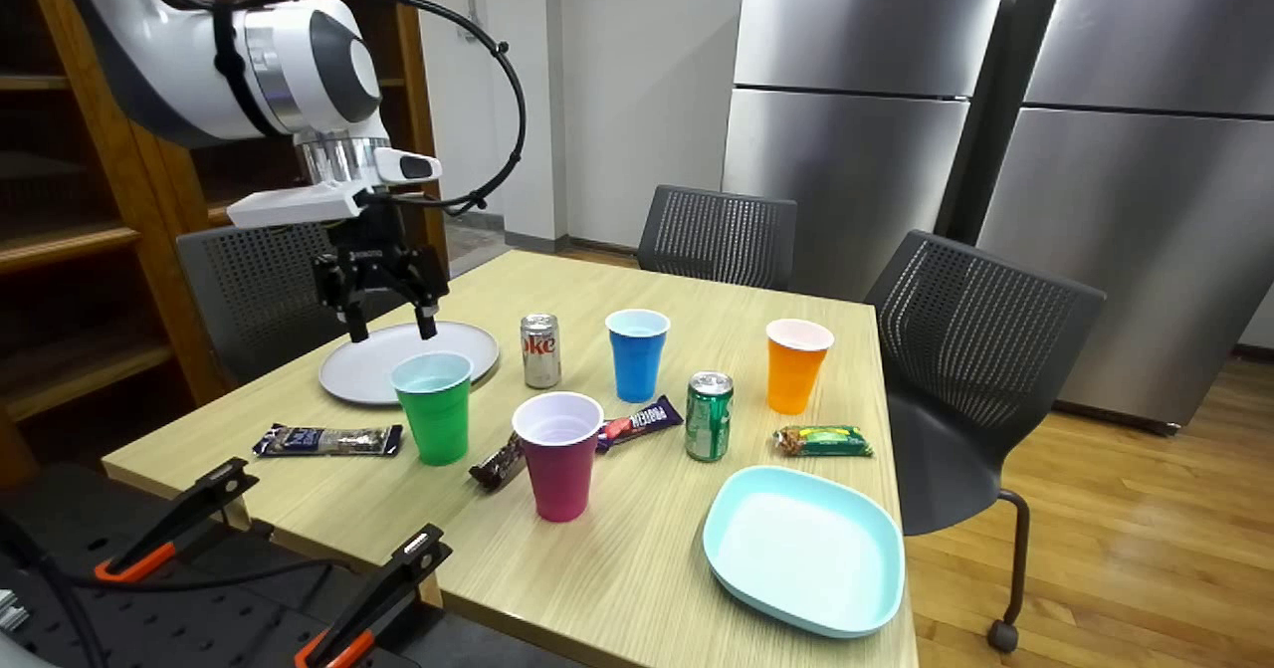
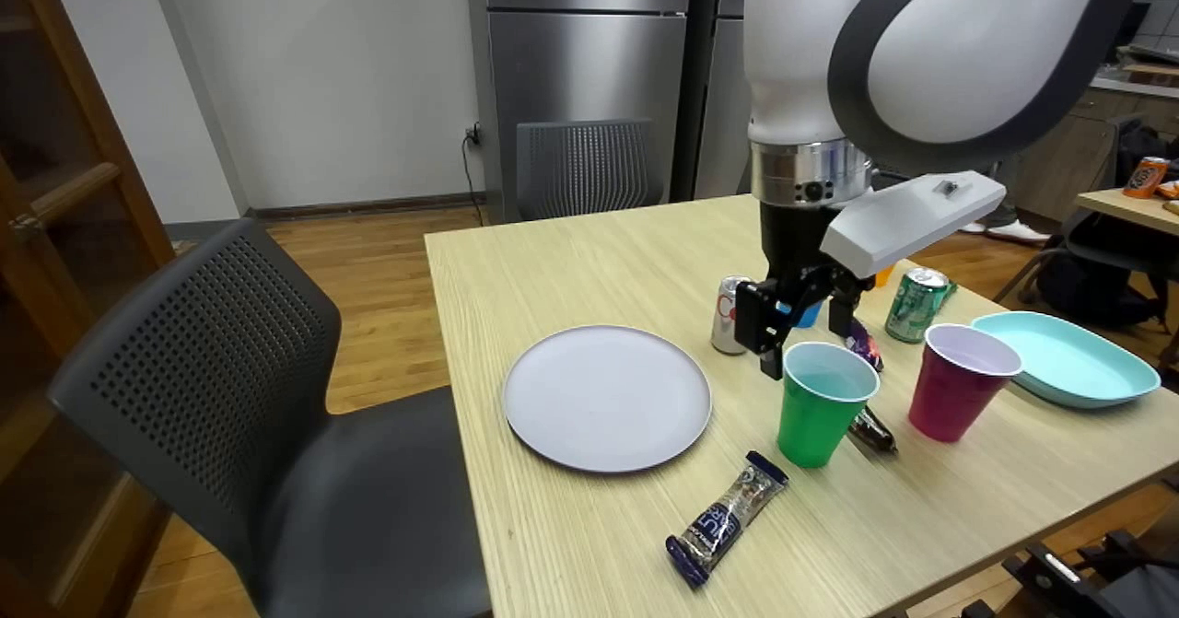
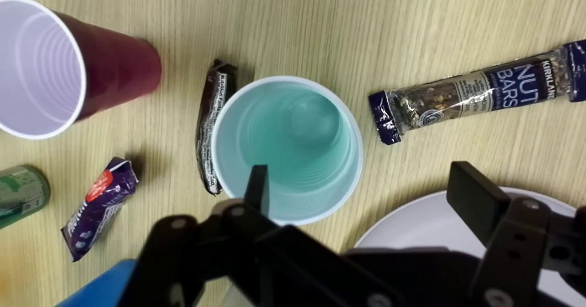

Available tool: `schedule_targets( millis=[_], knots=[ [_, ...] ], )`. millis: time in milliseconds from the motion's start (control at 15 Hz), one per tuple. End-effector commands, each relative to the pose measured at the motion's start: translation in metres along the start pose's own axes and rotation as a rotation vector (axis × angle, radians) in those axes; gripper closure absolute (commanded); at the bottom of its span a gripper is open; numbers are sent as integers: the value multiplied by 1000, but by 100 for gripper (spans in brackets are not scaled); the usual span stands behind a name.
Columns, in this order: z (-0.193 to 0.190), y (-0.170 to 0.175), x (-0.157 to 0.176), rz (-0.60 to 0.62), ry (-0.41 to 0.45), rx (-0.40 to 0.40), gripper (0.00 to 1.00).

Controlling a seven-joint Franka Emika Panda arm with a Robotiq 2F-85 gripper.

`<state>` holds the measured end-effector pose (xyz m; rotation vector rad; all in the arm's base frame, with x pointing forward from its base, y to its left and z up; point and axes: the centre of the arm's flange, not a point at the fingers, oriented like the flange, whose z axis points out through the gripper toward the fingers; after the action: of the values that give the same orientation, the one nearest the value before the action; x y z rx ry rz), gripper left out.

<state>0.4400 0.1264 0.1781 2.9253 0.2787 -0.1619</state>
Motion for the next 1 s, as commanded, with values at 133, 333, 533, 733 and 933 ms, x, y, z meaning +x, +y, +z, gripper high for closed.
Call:
schedule_targets(
  millis=[133,333,533,733,933],
  knots=[
    [12,-2,-5,-62,47,-10,0],
    [17,-1,-7,-74,51,-15,0],
    [22,-1,-6,-90,54,-18,0],
    [26,-1,-7,-96,54,-13,0],
    [29,0,-7,-98,52,-12,0]
  ],
)
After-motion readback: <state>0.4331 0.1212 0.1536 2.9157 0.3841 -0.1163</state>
